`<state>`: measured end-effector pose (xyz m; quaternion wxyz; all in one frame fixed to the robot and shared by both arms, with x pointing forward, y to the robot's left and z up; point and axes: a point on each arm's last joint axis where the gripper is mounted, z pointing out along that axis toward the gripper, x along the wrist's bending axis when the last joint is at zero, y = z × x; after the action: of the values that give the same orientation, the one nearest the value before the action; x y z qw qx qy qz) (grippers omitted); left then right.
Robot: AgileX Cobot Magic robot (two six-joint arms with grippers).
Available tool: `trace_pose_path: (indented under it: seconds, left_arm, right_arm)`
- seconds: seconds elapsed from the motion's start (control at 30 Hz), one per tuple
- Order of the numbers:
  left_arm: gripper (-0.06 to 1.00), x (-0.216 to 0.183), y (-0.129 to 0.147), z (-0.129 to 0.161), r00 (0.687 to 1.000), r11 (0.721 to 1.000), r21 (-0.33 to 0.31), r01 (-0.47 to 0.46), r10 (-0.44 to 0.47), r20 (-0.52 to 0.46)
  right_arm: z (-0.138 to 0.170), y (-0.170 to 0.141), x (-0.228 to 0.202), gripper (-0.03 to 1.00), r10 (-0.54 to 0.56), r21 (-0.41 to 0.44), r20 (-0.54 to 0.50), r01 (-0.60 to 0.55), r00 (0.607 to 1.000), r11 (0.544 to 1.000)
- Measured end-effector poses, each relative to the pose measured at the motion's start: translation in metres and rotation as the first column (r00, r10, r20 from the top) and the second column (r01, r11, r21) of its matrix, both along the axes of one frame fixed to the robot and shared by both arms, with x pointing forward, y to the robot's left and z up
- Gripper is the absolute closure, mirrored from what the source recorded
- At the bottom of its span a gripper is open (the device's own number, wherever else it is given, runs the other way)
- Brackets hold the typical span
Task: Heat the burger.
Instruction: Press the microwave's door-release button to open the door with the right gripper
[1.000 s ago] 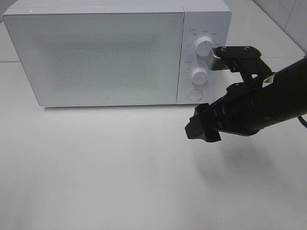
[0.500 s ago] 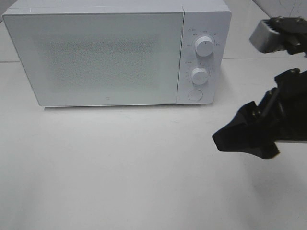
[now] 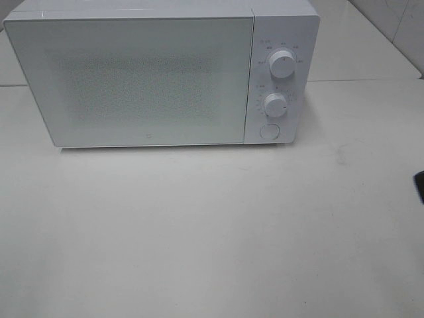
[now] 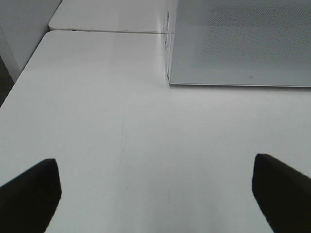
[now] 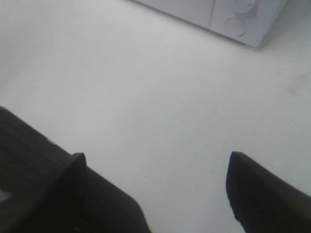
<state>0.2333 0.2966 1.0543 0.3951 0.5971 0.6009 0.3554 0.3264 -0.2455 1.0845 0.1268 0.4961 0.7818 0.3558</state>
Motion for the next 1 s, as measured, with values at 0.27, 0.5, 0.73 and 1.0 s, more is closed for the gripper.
trace_pose_path:
  seconds: [0.27, 0.5, 0.73, 1.0]
  left_arm:
    - [-0.05, 0.0, 0.0, 0.0, 1.0, 1.0, 0.0, 0.0, 0.0, 0.0]
    - [-0.05, 0.0, 0.0, 0.0, 1.0, 1.0, 0.0, 0.0, 0.0, 0.0]
    - [-0.05, 0.0, 0.0, 0.0, 1.0, 1.0, 0.0, 0.0, 0.0, 0.0]
    - [-0.05, 0.0, 0.0, 0.0, 1.0, 1.0, 0.0, 0.0, 0.0, 0.0]
  right_arm:
    - [0.007, -0.028, -0.053, 0.22, -0.168, 0.062, 0.159, 0.16, 0.973, 0.985]
    - [-0.014, -0.047, -0.09, 0.22, -0.325, 0.068, 0.248, 0.318, 0.913, 0.946]
    - [-0.03, -0.052, -0.1, 0.22, -0.403, 0.05, 0.3, 0.408, 0.864, 0.912]
    - [-0.036, -0.052, -0.098, 0.22, -0.437, 0.037, 0.28, 0.446, 0.855, 0.894]
